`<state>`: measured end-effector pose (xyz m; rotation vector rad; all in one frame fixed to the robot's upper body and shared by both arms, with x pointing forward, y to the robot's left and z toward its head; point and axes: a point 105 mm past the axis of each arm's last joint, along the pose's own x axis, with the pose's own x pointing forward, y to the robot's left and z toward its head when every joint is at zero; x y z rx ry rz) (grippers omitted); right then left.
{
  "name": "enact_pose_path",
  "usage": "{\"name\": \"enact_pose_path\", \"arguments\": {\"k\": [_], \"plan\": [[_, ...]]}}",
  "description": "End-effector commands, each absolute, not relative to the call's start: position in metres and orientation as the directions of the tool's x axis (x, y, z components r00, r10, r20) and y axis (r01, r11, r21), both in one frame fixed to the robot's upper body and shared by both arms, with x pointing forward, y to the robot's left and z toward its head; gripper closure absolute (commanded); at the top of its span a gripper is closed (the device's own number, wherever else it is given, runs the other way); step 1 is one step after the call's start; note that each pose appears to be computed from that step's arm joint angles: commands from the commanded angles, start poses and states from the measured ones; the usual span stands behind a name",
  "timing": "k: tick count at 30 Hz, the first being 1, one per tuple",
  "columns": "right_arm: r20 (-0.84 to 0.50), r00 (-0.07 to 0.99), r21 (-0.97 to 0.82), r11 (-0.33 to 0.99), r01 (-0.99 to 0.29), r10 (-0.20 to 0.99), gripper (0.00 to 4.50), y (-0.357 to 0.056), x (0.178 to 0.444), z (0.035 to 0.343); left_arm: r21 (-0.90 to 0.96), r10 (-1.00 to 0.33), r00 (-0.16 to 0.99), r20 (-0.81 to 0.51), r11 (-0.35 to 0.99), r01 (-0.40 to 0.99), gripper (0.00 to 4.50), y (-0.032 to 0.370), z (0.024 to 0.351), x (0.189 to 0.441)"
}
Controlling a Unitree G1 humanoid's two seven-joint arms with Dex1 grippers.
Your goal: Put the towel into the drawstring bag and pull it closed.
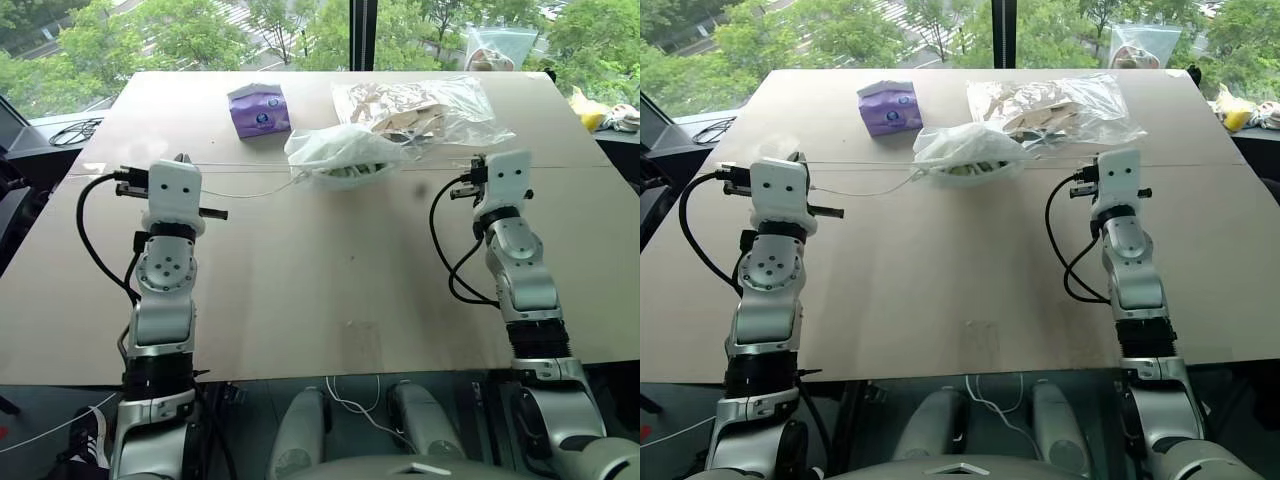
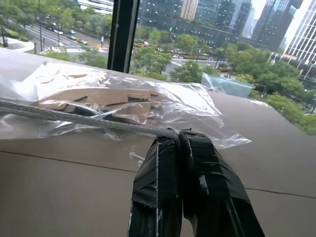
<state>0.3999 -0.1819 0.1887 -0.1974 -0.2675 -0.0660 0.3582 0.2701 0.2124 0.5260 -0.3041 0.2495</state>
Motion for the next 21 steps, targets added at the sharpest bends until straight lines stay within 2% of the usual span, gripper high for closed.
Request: {"name": "enact_pose_path", "arguments": {"k": [1, 4, 6, 8, 14, 18, 21], "plan": [[0.341, 0.928, -0.155, 0.965, 0.213, -0.151, 4.50, -0.208, 0.396, 0.207, 0.421, 0.256, 0.891, 0.375, 0.809, -0.410, 4.45, 0.300, 0.225, 0.353], [0.343, 0.923, -0.152, 0.959, 0.238, -0.174, 4.50, -0.213, 0.395, 0.206, 0.384, 0.331, 0.884, 0.329, 0.809, -0.445, 4.45, 0.315, 0.218, 0.355], [0.342, 0.921, -0.150, 0.956, 0.252, -0.189, 4.50, -0.215, 0.395, 0.205, 0.258, 0.450, 0.864, 0.227, 0.827, -0.499, 4.45, 0.334, 0.197, 0.354], [0.336, 0.919, -0.145, 0.953, 0.267, -0.207, 4.50, -0.218, 0.394, 0.203, 0.188, 0.515, 0.844, 0.148, 0.823, -0.536, 4.45, 0.346, 0.180, 0.352], [0.321, 0.911, -0.128, 0.941, 0.314, -0.260, 4.50, -0.230, 0.394, 0.200, 0.246, 0.493, 0.850, 0.184, 0.814, -0.526, 4.45, 0.352, 0.190, 0.356], [0.310, 0.889, -0.109, 0.916, 0.385, -0.337, 4.50, -0.245, 0.391, 0.198, 0.342, 0.470, 0.852, 0.230, 0.781, -0.523, 4.45, 0.361, 0.198, 0.355], [0.295, 0.856, -0.077, 0.883, 0.463, -0.423, 4.50, -0.262, 0.387, 0.197, 0.344, 0.531, 0.808, 0.255, 0.731, -0.589, 4.45, 0.383, 0.201, 0.346]]}}
